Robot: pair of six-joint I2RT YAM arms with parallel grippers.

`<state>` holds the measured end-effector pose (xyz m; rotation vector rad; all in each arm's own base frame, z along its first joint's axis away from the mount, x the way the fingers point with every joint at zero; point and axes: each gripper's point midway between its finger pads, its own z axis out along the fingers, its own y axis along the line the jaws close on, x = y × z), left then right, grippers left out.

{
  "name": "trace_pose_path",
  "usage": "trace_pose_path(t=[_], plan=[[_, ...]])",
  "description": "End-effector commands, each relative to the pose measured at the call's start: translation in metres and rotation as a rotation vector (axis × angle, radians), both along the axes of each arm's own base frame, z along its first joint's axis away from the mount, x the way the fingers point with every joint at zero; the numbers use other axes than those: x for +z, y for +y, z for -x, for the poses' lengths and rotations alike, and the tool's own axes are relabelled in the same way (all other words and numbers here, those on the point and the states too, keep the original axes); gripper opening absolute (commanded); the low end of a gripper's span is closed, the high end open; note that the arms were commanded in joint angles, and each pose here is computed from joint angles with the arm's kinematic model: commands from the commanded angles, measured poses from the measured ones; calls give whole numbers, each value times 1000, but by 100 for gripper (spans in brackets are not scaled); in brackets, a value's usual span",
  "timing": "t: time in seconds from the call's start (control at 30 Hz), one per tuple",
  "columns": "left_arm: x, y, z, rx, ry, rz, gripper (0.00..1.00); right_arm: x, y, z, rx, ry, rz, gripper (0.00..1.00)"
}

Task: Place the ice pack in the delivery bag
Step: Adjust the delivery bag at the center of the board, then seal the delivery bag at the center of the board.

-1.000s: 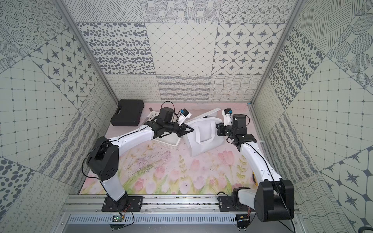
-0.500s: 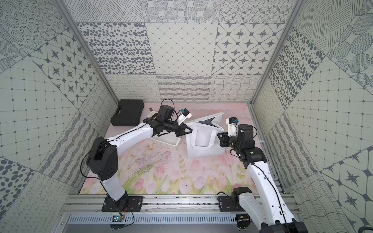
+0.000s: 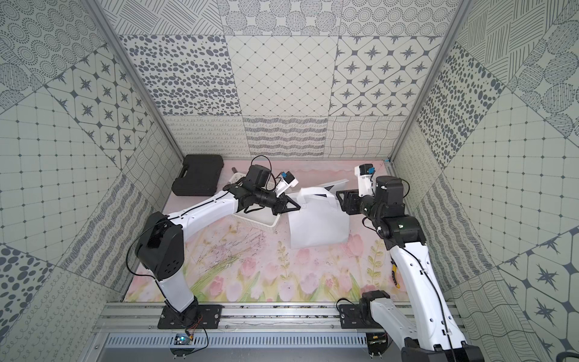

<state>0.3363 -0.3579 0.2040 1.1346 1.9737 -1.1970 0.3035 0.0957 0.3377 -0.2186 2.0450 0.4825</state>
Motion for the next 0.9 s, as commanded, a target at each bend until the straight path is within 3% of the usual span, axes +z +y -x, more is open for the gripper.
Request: trace_pose_path(t=[0.0,0.4,0.57,0.87], plan=[[5,-5,-3,-38,-87,11,6,13,11,-6,57,-11,69,61],[8,-4,-6,-28,-167,18,7,19,37,-52,126,-23,155,63],[8,-4,-6,-27,-175,14,8,19,59,-63,222,-25,157,67],[17,-5,-5,-29,-259,24,7,-16,112,-73,465,152,53,77]])
